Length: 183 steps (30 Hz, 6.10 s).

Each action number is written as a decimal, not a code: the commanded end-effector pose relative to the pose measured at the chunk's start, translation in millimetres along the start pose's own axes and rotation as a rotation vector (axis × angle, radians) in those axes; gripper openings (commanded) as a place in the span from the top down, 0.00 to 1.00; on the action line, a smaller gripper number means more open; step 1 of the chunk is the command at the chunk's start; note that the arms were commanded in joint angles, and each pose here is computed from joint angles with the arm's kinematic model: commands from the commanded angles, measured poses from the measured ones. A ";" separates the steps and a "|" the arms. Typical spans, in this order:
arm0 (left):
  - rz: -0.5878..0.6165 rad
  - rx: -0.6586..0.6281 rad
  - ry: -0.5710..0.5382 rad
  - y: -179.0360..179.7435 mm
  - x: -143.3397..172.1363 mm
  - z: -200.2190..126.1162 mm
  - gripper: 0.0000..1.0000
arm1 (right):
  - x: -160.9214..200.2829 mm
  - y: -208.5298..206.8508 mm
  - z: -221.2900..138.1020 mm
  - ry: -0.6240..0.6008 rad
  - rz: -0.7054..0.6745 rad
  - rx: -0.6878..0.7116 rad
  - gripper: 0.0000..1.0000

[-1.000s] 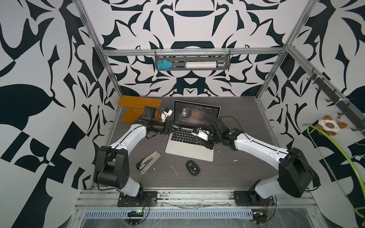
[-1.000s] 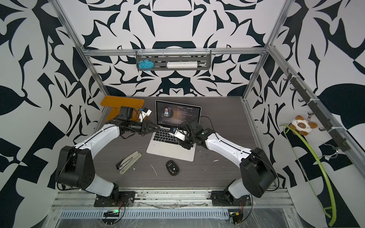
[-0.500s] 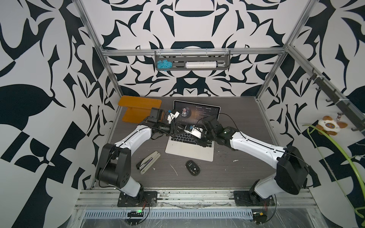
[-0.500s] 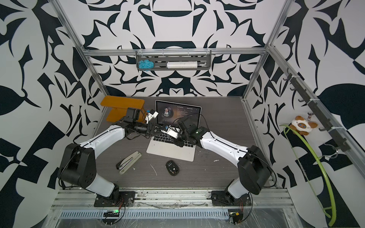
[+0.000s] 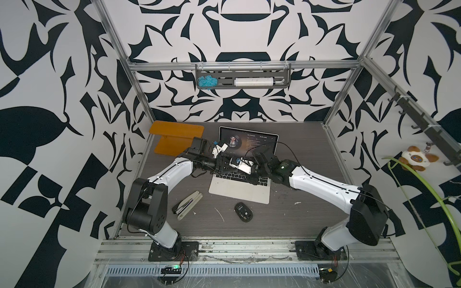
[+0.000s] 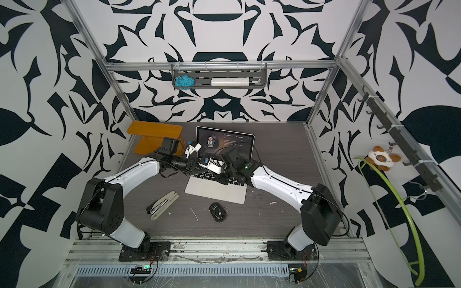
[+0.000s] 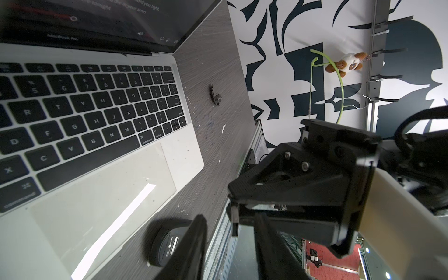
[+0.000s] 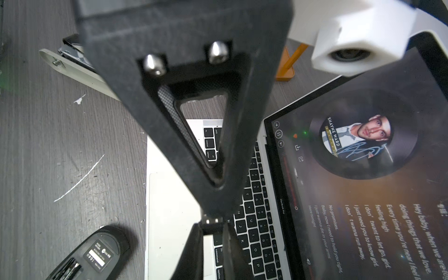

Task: Remove the wireless mouse receiver from the laptop
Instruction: Adjust the USB plug, then adjust the mouse at the center of the board.

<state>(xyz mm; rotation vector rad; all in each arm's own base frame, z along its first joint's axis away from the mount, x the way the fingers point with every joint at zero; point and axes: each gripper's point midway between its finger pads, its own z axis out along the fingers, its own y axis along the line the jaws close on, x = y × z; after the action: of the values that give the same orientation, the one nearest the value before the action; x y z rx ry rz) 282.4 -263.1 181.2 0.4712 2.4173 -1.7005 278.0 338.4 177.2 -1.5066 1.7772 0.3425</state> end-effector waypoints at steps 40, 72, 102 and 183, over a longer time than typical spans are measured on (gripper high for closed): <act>0.129 0.077 -0.025 -42.9 -16.2 -6.9 1.00 | -26.5 -78.6 -83.5 -0.361 0.573 0.139 0.41; 0.359 0.288 -0.111 -163.5 -11.2 -53.9 1.00 | -133.1 -25.2 -143.6 -0.720 0.994 -0.719 0.61; 0.359 0.262 -0.112 -158.0 -10.0 -55.5 1.00 | -138.2 -13.4 -153.7 -0.733 0.984 -0.763 0.84; 1.513 -0.227 0.683 24.4 161.3 66.5 0.01 | 49.1 14.8 -100.2 -0.205 1.210 -0.271 1.00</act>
<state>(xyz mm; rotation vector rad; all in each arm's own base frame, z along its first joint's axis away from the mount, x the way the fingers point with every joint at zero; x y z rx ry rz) 133.8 -296.4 95.0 2.1741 1.5413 -0.6307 223.9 236.4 190.9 -0.2884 2.3991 1.2551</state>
